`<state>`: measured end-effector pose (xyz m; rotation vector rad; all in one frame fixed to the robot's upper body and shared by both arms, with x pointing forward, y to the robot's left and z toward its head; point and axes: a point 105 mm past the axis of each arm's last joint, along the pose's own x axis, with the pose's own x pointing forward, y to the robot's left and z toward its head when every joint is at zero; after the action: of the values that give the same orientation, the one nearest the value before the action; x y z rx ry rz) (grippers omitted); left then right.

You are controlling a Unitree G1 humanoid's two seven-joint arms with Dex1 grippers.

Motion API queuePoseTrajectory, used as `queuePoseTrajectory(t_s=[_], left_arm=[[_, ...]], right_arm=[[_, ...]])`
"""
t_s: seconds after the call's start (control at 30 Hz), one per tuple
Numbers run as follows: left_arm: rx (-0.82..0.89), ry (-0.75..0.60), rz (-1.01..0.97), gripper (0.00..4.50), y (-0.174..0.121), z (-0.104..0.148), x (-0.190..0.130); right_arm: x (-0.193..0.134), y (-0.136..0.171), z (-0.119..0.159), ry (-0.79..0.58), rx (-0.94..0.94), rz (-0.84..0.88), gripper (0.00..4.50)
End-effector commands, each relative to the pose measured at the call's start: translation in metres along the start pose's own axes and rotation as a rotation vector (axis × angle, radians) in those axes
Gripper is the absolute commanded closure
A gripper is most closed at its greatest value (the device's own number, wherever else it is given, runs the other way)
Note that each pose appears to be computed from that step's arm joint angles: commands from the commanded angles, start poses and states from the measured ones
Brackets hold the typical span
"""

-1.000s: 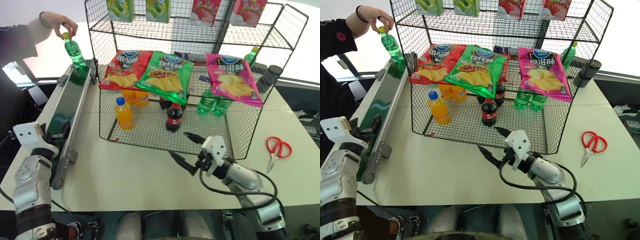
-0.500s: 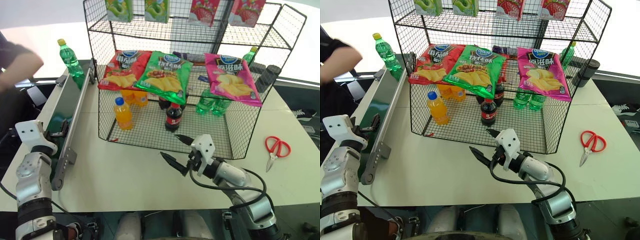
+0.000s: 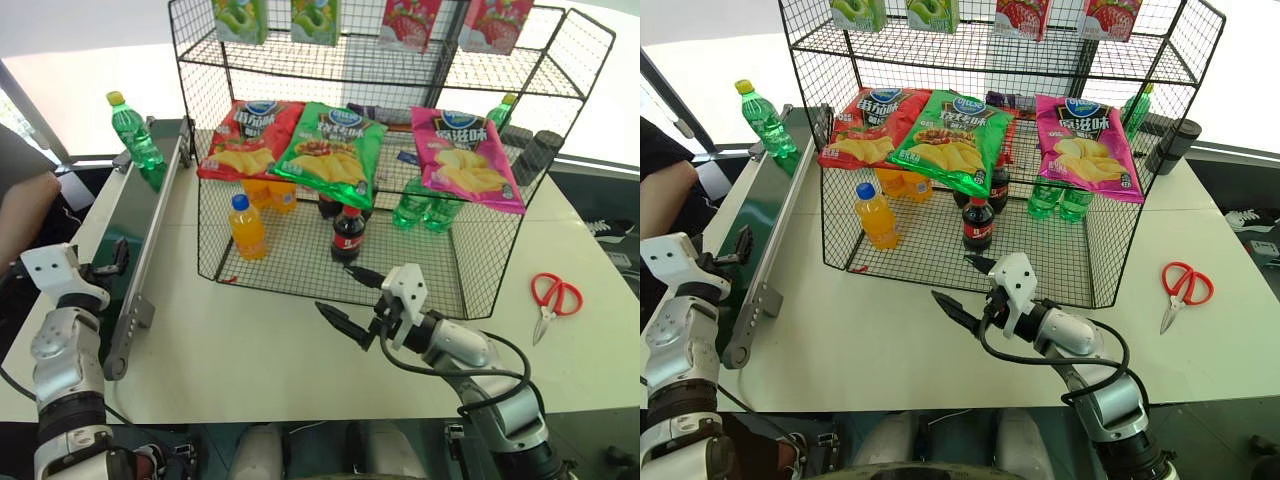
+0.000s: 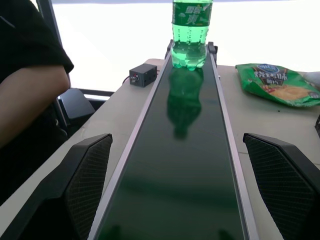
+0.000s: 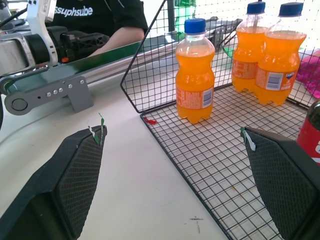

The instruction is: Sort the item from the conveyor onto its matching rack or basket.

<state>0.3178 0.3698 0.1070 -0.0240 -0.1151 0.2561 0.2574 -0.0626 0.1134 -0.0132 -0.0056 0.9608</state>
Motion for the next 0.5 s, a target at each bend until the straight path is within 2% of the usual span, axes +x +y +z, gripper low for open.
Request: queuePoseTrajectory(t_s=[0.03, 0.23, 0.5], left_arm=[[0.011, -0.055, 0.015, 0.0, 0.006, 0.014, 0.002], [0.019, -0.055, 0.003, 0.0, 0.005, 0.013, 0.003], [0.025, -0.046, -0.01, 0.0, 0.005, 0.011, 0.001]], right_arm=[[0.004, 0.003, 0.012, -0.048, -0.016, 0.023, 0.03], [0.005, 0.006, 0.013, -0.049, -0.026, 0.054, 0.03], [-0.002, 0.017, 0.014, -0.032, -0.074, 0.181, 0.03]])
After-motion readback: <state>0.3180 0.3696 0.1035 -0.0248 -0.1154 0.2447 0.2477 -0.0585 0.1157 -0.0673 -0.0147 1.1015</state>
